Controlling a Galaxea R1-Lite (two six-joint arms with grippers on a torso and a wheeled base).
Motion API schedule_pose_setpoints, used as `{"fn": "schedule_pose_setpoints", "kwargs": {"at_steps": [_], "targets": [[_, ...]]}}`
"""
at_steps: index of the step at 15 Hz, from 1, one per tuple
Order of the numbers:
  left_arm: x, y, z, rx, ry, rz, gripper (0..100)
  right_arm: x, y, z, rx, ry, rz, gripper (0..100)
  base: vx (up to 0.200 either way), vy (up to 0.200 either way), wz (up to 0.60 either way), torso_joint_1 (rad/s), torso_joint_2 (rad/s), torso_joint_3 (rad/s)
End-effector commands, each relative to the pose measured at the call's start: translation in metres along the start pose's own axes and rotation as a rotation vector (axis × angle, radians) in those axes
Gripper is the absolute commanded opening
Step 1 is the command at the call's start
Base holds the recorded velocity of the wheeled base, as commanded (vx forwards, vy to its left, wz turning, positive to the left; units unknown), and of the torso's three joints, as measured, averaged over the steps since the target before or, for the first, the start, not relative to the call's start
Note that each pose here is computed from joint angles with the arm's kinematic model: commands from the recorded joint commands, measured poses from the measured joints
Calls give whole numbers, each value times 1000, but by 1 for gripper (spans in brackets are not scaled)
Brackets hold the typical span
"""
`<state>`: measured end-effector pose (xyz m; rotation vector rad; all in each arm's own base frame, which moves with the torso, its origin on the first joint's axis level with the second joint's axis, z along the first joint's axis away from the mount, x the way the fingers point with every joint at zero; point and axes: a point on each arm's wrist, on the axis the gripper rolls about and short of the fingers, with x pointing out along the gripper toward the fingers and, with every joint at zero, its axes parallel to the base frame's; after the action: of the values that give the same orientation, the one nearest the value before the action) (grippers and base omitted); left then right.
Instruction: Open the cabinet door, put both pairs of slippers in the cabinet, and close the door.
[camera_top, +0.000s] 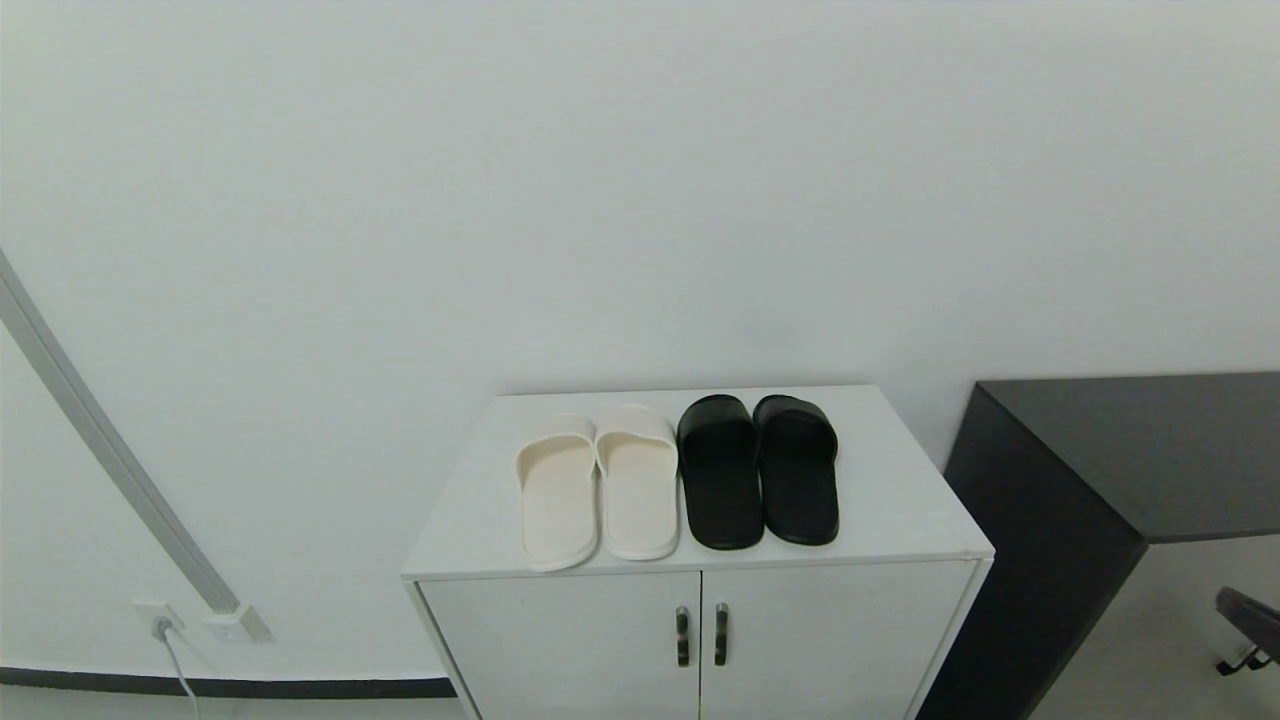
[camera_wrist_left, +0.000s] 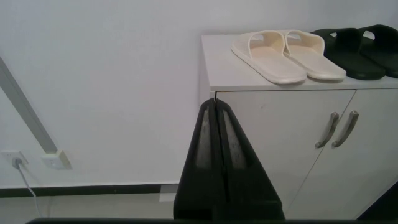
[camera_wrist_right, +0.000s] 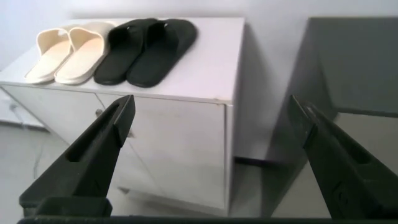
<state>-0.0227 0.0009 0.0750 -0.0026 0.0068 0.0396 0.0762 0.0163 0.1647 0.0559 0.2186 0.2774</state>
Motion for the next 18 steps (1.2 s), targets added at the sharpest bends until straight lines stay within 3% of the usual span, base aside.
{"fn": "schedule_pose_setpoints", "kwargs": {"at_steps": [1,3,6,10,14,18], "targets": [[0,0,0,0,-1,0,0,53,8,15,35,101,79,100,0,0,0,0,0,0],[0,0,0,0,-1,0,0,67,17,24,36,97,101,100,0,0,0,0,0,0],[0,0,0,0,1,0,0,92,53,41,47,99,153,100,0,0,0,0,0,0],[0,0,0,0,-1,0,0,128,100,50,71,102,112,100,0,0,0,0,0,0],[0,0,0,0,1,0,0,180,133,33,41,118,19,100,0,0,0,0,0,0],[0,0,0,0,1,0,0,244,159,10,47,29,-142,100,0,0,0,0,0,0]]}}
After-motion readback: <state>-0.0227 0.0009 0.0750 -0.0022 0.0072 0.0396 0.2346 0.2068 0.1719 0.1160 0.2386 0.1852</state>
